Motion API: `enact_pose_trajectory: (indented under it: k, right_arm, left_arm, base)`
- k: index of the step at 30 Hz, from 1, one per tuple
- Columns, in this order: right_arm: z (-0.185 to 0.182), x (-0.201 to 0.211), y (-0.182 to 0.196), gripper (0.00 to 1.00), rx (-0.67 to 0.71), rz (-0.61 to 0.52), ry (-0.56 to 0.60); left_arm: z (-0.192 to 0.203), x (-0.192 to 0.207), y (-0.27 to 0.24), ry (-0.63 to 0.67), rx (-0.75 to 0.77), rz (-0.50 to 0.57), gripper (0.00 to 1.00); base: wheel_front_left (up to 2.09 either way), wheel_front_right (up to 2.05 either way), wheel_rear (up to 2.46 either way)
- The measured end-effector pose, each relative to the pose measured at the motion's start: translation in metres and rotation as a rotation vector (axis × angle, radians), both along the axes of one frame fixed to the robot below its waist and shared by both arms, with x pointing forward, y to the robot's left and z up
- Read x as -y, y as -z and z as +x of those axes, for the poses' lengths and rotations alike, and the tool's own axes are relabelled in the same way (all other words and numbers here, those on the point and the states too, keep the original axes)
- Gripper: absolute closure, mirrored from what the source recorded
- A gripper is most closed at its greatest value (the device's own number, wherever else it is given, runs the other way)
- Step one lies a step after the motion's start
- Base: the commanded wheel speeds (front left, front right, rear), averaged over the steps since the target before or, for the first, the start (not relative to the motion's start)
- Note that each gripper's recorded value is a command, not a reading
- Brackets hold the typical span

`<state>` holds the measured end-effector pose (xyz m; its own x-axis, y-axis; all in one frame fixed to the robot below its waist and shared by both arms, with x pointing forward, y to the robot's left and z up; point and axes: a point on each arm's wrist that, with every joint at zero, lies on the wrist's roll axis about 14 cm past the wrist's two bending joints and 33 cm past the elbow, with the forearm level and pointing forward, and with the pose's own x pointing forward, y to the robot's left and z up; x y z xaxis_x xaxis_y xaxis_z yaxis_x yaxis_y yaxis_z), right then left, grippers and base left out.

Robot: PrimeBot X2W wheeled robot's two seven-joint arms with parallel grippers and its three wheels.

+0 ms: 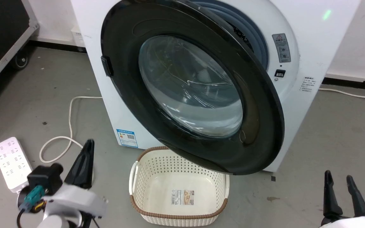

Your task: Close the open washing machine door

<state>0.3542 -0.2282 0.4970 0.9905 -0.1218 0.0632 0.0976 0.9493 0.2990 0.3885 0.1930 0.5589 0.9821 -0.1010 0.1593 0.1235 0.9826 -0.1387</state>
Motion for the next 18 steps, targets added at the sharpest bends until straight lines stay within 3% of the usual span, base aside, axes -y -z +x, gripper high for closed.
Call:
enact_pose_trajectory:
  k: [7,8,9,17,18]
  right_arm:
    - [0.001,-0.011,0.0,0.0,0.001,0.011,-0.033]
    - [0.001,-0.012,0.0,0.0,0.001,0.011,-0.036]
    - [0.001,-0.013,0.0,0.0,0.001,0.011,-0.039]
    - [0.001,-0.014,-0.002,0.0,0.008,0.006,-0.041]
    - [0.001,-0.013,-0.003,0.6,0.009,0.004,-0.038]
  left_arm:
    - [-0.019,-0.013,0.026,-0.039,-0.065,-0.067,1.0]
    - [-0.021,-0.012,0.03,-0.039,-0.078,-0.075,0.71]
    - [-0.022,-0.012,0.034,-0.038,-0.087,-0.082,0.02]
    - [-0.022,-0.014,0.034,-0.049,-0.082,-0.076,0.0]
    - [-0.022,-0.014,0.034,-0.05,-0.08,-0.074,0.0]
  base:
    - [0.0,0.0,0.0]
    - [0.0,0.0,0.0]
    - [0.0,0.0,0.0]
    - [0.0,0.0,0.0]
    - [0.0,0.0,0.0]
